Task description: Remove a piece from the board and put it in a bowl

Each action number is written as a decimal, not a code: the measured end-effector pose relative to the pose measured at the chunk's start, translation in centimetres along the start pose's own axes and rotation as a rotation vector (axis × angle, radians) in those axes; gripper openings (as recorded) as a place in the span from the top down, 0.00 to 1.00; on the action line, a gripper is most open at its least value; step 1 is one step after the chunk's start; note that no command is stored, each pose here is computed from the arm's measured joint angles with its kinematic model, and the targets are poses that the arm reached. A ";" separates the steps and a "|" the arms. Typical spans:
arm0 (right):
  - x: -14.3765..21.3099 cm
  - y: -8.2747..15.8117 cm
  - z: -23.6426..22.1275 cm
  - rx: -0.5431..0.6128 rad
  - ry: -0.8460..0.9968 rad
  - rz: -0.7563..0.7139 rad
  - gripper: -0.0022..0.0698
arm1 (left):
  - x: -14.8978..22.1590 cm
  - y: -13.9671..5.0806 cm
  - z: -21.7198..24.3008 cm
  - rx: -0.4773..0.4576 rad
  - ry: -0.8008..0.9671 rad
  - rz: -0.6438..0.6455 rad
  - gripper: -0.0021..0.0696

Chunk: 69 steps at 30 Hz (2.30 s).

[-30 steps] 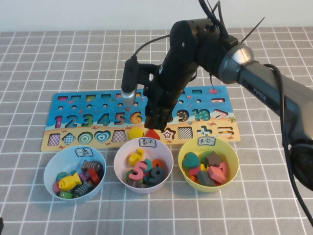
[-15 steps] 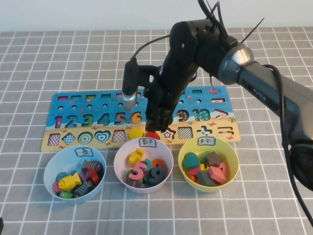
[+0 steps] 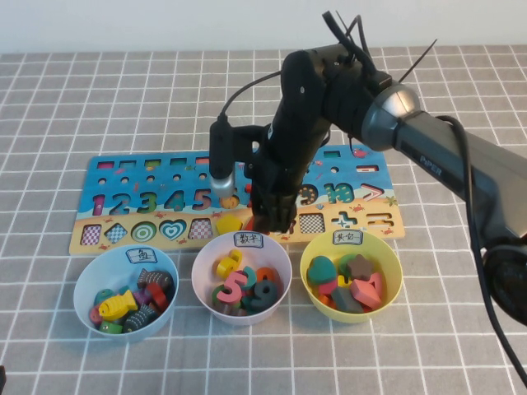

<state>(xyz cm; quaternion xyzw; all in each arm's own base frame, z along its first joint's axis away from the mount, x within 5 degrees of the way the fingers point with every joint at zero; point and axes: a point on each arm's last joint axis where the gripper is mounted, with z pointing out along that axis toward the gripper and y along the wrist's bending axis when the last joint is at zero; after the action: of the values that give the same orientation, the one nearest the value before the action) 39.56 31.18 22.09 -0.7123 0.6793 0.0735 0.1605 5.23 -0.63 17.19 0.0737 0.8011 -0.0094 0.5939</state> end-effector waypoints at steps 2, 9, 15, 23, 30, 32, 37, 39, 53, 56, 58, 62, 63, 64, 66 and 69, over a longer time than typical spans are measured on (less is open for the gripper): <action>-0.2 0.1 0.0 -0.004 -0.006 -0.010 0.40 | 0.0 0.0 0.0 0.000 0.000 0.000 0.97; -0.4 0.3 0.1 -0.006 -0.007 -0.020 0.31 | 0.0 0.0 0.0 0.000 0.000 0.000 0.97; -0.4 0.3 0.1 -0.006 -0.007 -0.032 0.30 | 0.0 0.0 0.0 0.000 0.000 0.000 0.97; -0.4 0.3 0.1 -0.006 -0.007 -0.043 0.30 | 0.0 0.0 0.0 0.000 0.000 0.000 0.97; -0.4 0.3 0.2 -0.008 -0.006 -0.046 0.30 | 0.0 0.0 0.0 0.000 0.000 0.000 0.97; -0.3 0.3 0.4 -0.011 -0.004 -0.045 0.30 | 0.0 0.0 0.0 0.000 0.000 0.000 0.97; -0.1 0.2 1.5 -0.027 0.008 -0.041 0.30 | 0.0 0.0 0.0 0.000 0.000 0.000 0.97; 0.0 0.2 1.6 -0.028 0.009 -0.040 0.30 | 0.0 0.0 0.0 0.000 0.000 0.000 0.97; 0.0 0.3 1.9 -0.034 0.010 -0.038 0.33 | 0.0 0.0 0.0 0.000 0.000 0.000 0.97; 0.2 0.3 2.4 -0.043 0.016 -0.036 0.37 | 0.0 0.0 0.0 0.000 0.000 0.000 0.97; 0.2 0.2 2.6 -0.044 0.017 -0.035 0.39 | 0.0 0.0 0.0 0.000 0.000 0.000 0.97; 0.2 0.2 2.6 -0.044 0.017 -0.035 0.39 | 0.0 0.0 0.0 0.000 0.000 0.000 0.97; 0.2 0.2 2.6 -0.044 0.017 -0.035 0.40 | 0.0 0.0 0.0 0.000 0.000 0.000 0.97; 0.2 0.2 2.6 -0.044 0.017 -0.035 0.40 | 0.0 0.0 0.0 0.000 0.000 0.000 0.97; 0.2 0.2 2.6 -0.044 0.017 -0.035 0.40 | 0.0 0.0 0.0 0.000 0.000 0.000 0.97; 0.3 0.2 2.6 -0.044 0.017 -0.033 0.40 | 0.0 0.0 0.0 0.000 0.000 0.000 0.97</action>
<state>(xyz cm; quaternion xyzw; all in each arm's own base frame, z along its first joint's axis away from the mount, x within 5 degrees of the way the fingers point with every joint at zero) 39.69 31.77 19.58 -0.7276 0.6669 0.0795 0.1402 5.23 -0.63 17.19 0.0737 0.8011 -0.0094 0.5939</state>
